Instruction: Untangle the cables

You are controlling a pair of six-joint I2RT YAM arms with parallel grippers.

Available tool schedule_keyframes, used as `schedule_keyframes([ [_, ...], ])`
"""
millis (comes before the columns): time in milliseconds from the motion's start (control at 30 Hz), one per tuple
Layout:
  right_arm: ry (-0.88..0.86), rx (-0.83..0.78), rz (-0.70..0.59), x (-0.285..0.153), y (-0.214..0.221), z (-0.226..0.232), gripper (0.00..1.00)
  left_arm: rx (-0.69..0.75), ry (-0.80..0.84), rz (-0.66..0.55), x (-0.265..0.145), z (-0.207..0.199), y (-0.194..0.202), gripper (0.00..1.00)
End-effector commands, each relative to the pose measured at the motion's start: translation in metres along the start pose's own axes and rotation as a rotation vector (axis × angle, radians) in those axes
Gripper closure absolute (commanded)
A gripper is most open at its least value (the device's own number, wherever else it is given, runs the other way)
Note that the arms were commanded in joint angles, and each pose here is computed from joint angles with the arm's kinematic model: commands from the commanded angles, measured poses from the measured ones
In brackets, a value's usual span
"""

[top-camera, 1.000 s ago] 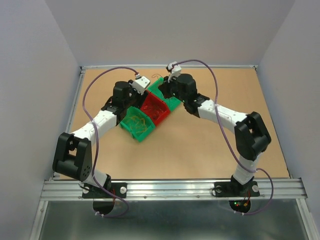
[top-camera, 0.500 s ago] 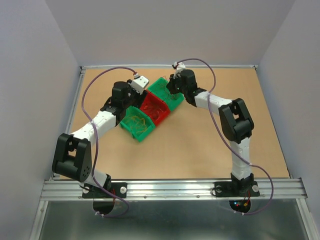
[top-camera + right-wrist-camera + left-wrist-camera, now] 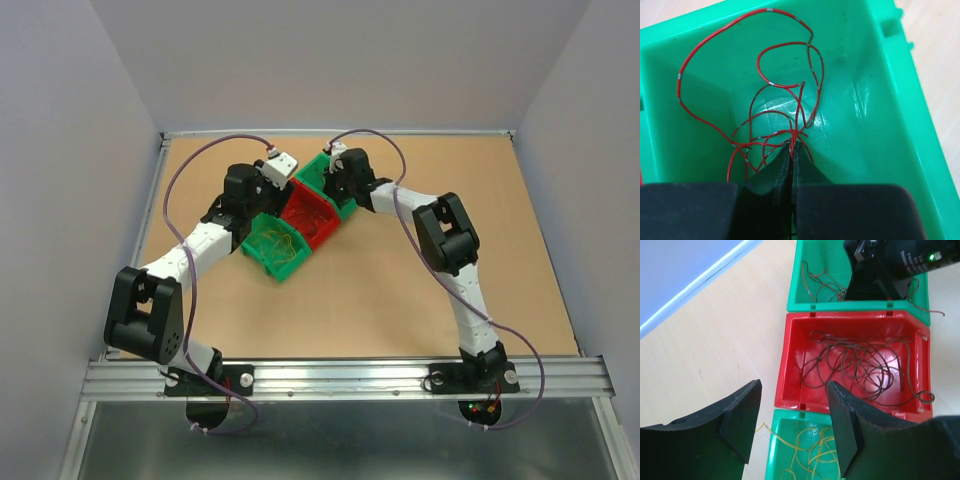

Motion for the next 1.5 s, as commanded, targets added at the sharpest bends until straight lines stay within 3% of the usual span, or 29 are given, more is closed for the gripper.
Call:
schedule_keyframes([
  [0, 0.057, -0.011, 0.328, -0.013, 0.088, 0.004, 0.99, 0.002, -0.028, -0.079, -0.009, 0.008, -0.02, 0.34],
  [333, 0.1, 0.004, 0.188, -0.063, 0.033, 0.015, 0.95, -0.001, -0.036, -0.08, -0.009, 0.01, -0.02, 0.33],
  [433, 0.142, 0.018, 0.137, -0.077, 0.019, 0.014, 0.83, -0.004, -0.033, -0.08, -0.009, 0.009, -0.019, 0.33],
  [467, 0.143, 0.018, 0.129, -0.079, 0.018, 0.015, 0.72, -0.004, -0.037, -0.083, -0.009, 0.01, -0.02, 0.33],
  [567, 0.135, 0.017, 0.081, -0.083, 0.002, 0.018, 0.59, -0.004, -0.037, -0.083, -0.009, 0.01, -0.02, 0.33],
  [633, 0.144, 0.023, 0.051, -0.082, -0.009, 0.019, 0.57, -0.003, -0.04, -0.083, -0.009, 0.011, -0.02, 0.33],
  [900, 0.196, 0.001, -0.067, -0.1, -0.045, 0.041, 0.33, -0.004, -0.043, -0.087, -0.011, 0.012, -0.021, 0.33],
  [933, 0.202, 0.0, -0.084, -0.103, -0.048, 0.044, 0.28, -0.003, -0.045, -0.088, -0.011, 0.012, -0.021, 0.33],
  [1033, 0.217, -0.007, -0.146, -0.12, -0.049, 0.051, 0.0, -0.005, -0.048, -0.095, -0.013, 0.012, -0.022, 0.33],
  [1067, 0.205, -0.006, -0.213, -0.128, -0.067, 0.056, 0.0, -0.003, -0.048, -0.097, -0.013, 0.013, -0.022, 0.33],
  [1100, 0.202, -0.006, -0.212, -0.132, -0.053, 0.055, 0.0, -0.006, -0.05, -0.098, -0.013, 0.013, -0.022, 0.33],
  [1133, 0.161, -0.003, -0.338, -0.153, -0.078, 0.064, 0.0, -0.006, -0.053, -0.103, -0.014, 0.014, -0.023, 0.33],
  [1200, 0.14, -0.003, -0.376, -0.167, -0.059, 0.065, 0.0, -0.01, -0.062, -0.11, -0.016, 0.016, -0.023, 0.31],
  [1233, 0.105, 0.0, -0.514, -0.192, -0.083, 0.072, 0.0, -0.013, -0.062, -0.115, -0.017, 0.016, -0.024, 0.31],
  [1267, 0.096, 0.004, -0.559, -0.205, -0.085, 0.074, 0.0, -0.017, -0.066, -0.115, -0.018, 0.018, -0.024, 0.3],
  [1400, 0.103, 0.01, -0.683, -0.259, -0.07, 0.071, 0.0, -0.046, -0.08, -0.154, -0.033, 0.027, -0.024, 0.29],
  [1433, 0.114, 0.008, -0.674, -0.266, -0.045, 0.066, 0.0, -0.057, -0.092, -0.164, -0.038, 0.032, -0.02, 0.29],
  [1467, 0.102, 0.01, -0.758, -0.296, -0.05, 0.069, 0.0, -0.085, -0.125, -0.205, -0.053, 0.043, -0.015, 0.29],
])
Point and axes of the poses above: each gripper's point midway between its finger pads, its own x axis out along the fingers, its own z axis along the line the jaws close on, y = z × x, the point moved 5 cm from there along -x, back along the fingers, and after that the axes turned 2 degrees about x, right-handed, at the moved point
